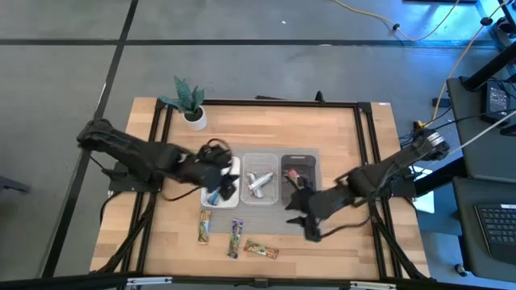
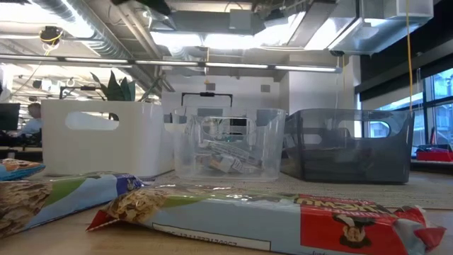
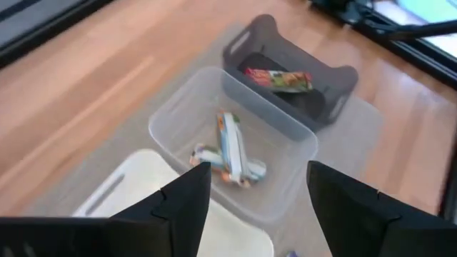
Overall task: Pick and place Granola Bars by type
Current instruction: Put the red granola bar into the black bin
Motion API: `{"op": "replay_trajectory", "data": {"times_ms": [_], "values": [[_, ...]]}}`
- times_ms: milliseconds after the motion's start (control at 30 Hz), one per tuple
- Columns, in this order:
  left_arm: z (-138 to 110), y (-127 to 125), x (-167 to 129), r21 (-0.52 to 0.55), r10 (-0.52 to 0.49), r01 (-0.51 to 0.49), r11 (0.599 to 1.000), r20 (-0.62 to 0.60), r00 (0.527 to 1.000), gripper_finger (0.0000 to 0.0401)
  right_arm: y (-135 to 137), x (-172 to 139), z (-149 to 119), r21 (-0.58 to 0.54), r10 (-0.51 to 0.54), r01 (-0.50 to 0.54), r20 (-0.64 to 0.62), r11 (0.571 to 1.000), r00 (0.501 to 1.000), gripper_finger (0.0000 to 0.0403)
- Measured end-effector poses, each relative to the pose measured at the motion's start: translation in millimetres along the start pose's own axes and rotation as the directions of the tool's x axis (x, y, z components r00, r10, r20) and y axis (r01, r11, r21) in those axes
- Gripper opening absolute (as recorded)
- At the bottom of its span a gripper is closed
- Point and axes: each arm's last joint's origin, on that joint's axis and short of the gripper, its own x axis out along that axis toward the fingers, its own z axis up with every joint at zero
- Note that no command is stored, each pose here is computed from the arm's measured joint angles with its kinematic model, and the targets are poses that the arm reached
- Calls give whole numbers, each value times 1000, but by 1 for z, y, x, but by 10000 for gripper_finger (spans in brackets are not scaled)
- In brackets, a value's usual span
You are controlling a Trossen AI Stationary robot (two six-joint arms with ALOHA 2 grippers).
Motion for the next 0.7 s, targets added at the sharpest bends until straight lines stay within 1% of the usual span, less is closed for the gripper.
{"op": "replay_trajectory", "data": {"times_ms": [67,167,233,367,500,600,700], "values": [[-13,2,-10,2,-18,18,1000,8,1000,221,10,17,5,-20,-39,39,-36,999,999,191],[-32,6,-20,-19,-34,35,999,10,999,220,25,48,8,-47,-62,58,-96,997,993,191],[-44,8,-22,-25,-48,48,999,-1,999,220,33,70,5,-69,-77,68,-135,995,988,191],[-65,9,-19,8,-45,46,999,-40,998,223,44,113,-2,-84,-106,91,-192,992,976,191],[-80,11,-15,50,-42,46,998,-88,995,222,47,152,-16,-18,-139,139,-247,990,959,191],[-86,12,-13,71,-33,41,997,-101,994,220,47,173,-27,26,-162,177,-285,984,945,191],[-90,13,-11,83,-27,36,996,-109,994,221,46,191,-39,75,-147,183,-344,980,927,191]]}}
